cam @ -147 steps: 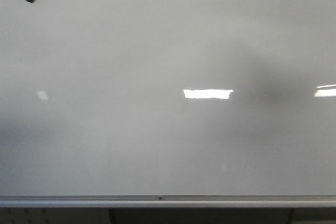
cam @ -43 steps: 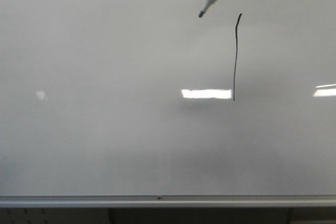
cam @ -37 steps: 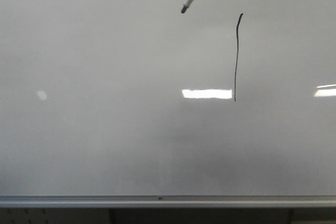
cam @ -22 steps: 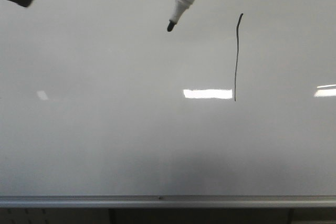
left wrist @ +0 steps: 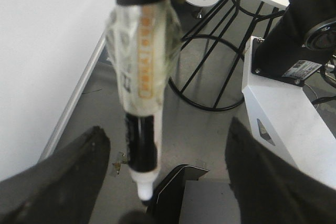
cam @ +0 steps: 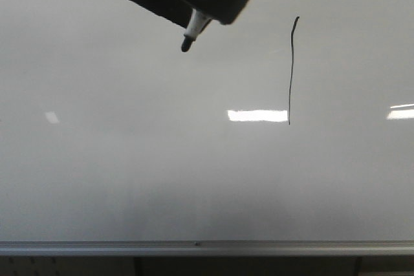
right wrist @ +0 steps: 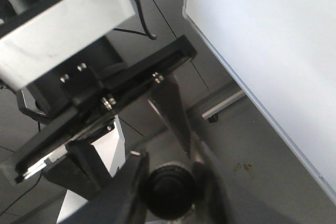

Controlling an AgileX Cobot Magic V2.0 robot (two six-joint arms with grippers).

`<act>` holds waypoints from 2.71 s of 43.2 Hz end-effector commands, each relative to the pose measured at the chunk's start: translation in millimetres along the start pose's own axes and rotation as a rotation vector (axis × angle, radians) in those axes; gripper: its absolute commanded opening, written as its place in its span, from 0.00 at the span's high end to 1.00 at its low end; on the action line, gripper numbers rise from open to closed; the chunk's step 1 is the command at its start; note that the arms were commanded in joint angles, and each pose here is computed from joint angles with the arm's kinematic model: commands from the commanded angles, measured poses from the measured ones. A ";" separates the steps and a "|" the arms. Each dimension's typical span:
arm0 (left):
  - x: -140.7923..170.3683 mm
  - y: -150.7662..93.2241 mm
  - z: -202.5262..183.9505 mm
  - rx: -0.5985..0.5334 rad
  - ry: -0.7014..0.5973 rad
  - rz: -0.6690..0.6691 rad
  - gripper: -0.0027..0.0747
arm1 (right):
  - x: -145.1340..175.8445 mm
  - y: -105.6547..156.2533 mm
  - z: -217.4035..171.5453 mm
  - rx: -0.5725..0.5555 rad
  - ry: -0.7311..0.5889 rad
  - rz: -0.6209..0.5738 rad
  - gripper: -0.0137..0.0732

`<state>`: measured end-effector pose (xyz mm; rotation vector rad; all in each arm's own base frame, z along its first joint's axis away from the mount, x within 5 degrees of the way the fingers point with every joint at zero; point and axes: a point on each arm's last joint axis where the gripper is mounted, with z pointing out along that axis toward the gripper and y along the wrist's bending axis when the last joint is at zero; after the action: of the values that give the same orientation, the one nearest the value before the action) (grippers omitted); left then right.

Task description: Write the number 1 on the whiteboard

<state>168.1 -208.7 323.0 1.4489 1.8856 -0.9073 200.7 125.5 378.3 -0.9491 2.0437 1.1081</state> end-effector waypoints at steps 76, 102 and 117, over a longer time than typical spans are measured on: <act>145.9 153.2 -121.9 -0.856 -0.088 -0.733 0.99 | 99.9 32.4 -70.3 0.649 -0.573 -0.008 0.98; 183.5 222.2 -100.6 -0.889 -0.014 -0.847 0.99 | 100.4 32.8 -69.7 0.643 -0.567 -0.008 0.98; 186.1 224.3 -99.4 -0.896 -0.010 -0.852 0.66 | 100.4 32.8 -69.7 0.643 -0.567 -0.008 0.98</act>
<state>329.1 13.1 179.1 0.1550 2.5377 -0.3085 105.8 49.8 333.1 -0.3247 1.7869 0.5430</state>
